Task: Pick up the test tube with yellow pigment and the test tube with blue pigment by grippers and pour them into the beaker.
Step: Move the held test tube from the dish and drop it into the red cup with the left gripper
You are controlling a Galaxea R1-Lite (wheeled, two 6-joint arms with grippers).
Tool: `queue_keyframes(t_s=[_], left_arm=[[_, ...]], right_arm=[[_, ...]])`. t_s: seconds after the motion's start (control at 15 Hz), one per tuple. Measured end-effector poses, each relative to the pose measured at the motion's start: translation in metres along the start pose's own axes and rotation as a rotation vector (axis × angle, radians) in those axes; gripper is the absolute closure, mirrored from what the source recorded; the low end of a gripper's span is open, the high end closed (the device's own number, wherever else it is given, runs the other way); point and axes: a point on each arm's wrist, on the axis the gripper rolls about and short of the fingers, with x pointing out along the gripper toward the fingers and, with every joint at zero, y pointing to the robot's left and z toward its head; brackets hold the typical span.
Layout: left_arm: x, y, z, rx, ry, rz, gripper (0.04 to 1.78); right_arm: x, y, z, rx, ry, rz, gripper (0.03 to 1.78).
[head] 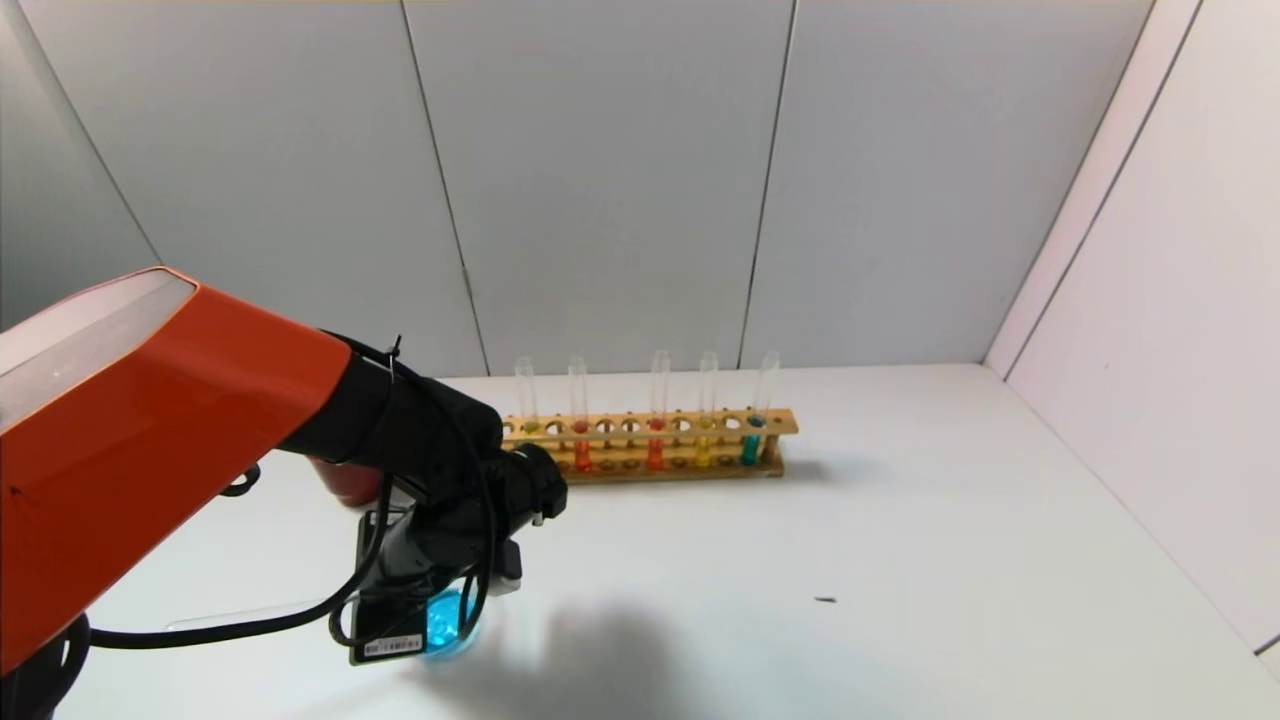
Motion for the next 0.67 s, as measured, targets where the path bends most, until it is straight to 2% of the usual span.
queue_keyframes(t_s=[0.67], left_arm=[[0.0038, -0.0023, 0.0082, 0.02, 0.012, -0.003, 1.5]], right_arm=[[0.0, 0.0, 0.0, 0.0, 0.0, 0.0, 0.11]])
